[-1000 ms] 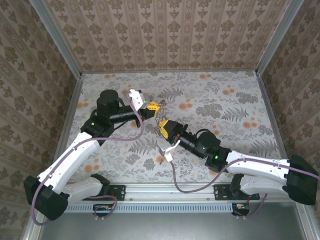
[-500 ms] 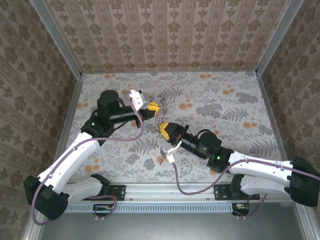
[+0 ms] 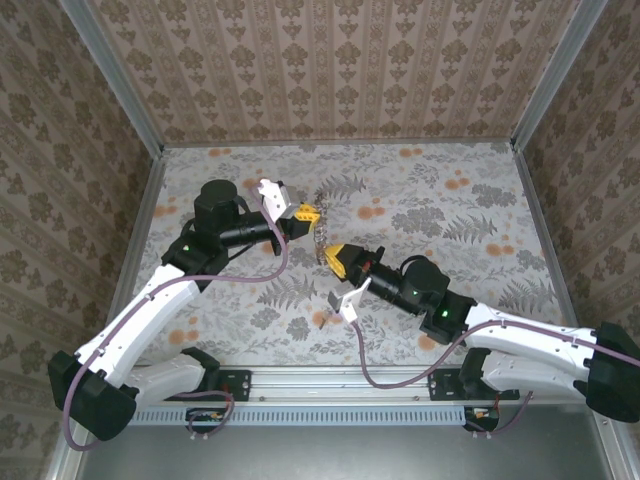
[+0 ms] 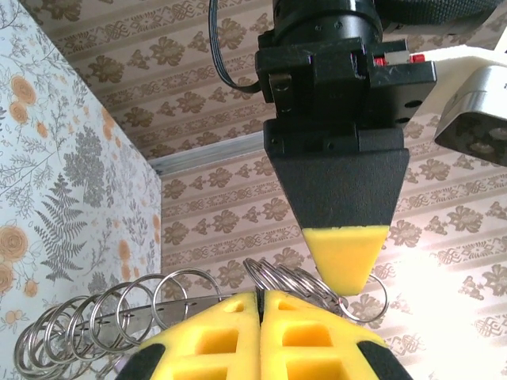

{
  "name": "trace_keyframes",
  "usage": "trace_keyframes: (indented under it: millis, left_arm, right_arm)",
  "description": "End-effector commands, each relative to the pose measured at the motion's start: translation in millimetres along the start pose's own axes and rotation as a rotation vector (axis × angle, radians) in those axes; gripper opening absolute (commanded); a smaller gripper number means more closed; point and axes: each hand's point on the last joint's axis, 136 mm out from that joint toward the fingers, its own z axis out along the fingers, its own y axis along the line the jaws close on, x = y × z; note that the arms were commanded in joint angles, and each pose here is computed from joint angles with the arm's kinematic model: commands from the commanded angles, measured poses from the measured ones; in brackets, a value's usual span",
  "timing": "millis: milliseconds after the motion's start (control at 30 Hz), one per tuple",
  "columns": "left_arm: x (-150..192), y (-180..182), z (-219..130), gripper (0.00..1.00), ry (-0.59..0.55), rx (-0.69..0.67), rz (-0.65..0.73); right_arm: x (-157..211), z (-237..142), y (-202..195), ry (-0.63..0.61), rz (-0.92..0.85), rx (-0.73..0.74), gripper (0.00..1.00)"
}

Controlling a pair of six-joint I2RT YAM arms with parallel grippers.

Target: Put the keys on the keyring

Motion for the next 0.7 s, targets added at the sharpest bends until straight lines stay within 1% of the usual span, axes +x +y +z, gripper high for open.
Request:
trace_keyframes:
  millis: [0,167,200,233,267,367,500,667]
  left_arm:
    - [-18.1,-2.2,-4.2,0.00,-0.051,0.011,0.033]
    - [-19.1,-4.8,-6.3,0.00,-0.055,0.016,0.034]
    - [-19.4,-4.7,-6.6,0.00,-0.055,0.014,0.034]
    - [-20.3,-4.2,-6.8,0.00,-0.055,0.011,0.031]
    - [-21.5,-3.6,-7.5,0.00,-0.056,0.006,0.031]
    - [-24.9,-2.4,-8.0,0.00,-0.060,0.000,0.033]
    - [-29.0,-2.3,-8.4,0.00,-0.067,0.002,0.037]
    - [-31.8,-2.4,-9.3,0.00,-0.071,0.001,0.039]
  right_arm:
    - [0.2,-5.3,-6.7,-0.021,0.063,0.016,0.00]
    - [4.3,-8.8,-13.1,-0.045,0.148,0.022,0.00]
    - [6.7,-9.4,-11.9,-0.043,0.158,0.016,0.03]
    - [8.7,-10.2,-11.3,-0.043,0.166,0.012,0.10]
    - [9.9,-10.7,-9.2,-0.043,0.169,0.005,0.14]
    - [11.5,-12.9,-0.5,-0.050,0.166,-0.023,0.20]
    - [11.7,-13.8,8.1,-0.052,0.156,-0.056,0.23]
    - [16.2,-13.3,10.8,-0.032,0.151,-0.055,0.24]
